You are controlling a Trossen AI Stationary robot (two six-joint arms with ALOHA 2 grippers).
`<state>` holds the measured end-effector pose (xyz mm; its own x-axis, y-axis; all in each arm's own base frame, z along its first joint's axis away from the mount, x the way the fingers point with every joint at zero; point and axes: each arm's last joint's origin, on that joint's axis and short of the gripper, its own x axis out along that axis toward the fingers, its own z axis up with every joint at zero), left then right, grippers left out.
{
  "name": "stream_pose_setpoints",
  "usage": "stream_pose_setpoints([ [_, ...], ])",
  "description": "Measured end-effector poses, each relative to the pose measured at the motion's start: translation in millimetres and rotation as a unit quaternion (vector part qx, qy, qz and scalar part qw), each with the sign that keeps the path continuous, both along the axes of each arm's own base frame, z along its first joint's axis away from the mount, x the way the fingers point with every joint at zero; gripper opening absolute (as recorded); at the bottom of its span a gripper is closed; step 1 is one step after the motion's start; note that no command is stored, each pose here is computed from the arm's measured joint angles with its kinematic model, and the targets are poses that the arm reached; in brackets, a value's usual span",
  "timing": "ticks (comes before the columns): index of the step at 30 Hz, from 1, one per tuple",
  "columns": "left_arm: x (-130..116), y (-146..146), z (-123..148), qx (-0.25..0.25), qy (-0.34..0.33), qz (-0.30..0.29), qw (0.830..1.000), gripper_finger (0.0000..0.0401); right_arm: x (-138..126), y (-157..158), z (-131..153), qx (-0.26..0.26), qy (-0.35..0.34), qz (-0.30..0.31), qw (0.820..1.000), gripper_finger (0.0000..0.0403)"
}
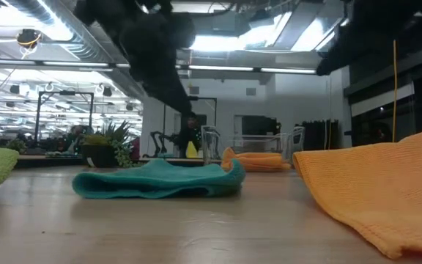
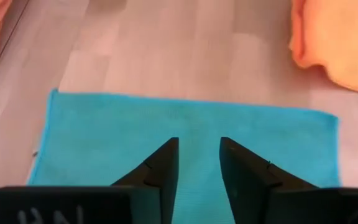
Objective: Fold microfiber towels
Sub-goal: Fold the blue towel on the table
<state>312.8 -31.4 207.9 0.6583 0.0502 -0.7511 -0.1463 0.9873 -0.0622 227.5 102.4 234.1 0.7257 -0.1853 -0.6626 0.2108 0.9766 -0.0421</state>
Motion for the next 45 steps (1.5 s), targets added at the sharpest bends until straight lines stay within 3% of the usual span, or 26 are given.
stream_pose_setpoints([
  [7,-9,-38,8,-0.015,-0.013,-0.058,0.998,0.0163,39,22,-29,-0.063,-0.027,0.111,0.991,0.0154],
  [14,-26,-94,7,0.03,-0.031,-0.086,0.995,0.0193,68,42,-55,-0.095,-0.047,0.2,0.974,0.0154],
  [19,-34,-122,-6,0.04,-0.028,-0.089,0.995,0.0193,88,57,-67,-0.096,-0.035,0.198,0.975,0.0154],
  [24,-35,-139,-35,0.056,0.015,-0.106,0.993,0.0196,116,72,-82,-0.088,-0.018,0.196,0.977,0.0161],
  [31,-36,-147,-49,0.064,0.035,-0.115,0.991,0.0196,147,84,-85,-0.073,0.023,0.185,0.98,0.0241],
  [36,-35,-147,-58,0.075,0.046,-0.109,0.99,0.0199,150,84,-98,-0.05,0.061,0.177,0.981,0.0292],
  [45,-30,-147,-83,0.113,0.072,-0.102,0.986,0.0201,154,78,-122,-0.036,0.091,0.131,0.986,0.029],
])
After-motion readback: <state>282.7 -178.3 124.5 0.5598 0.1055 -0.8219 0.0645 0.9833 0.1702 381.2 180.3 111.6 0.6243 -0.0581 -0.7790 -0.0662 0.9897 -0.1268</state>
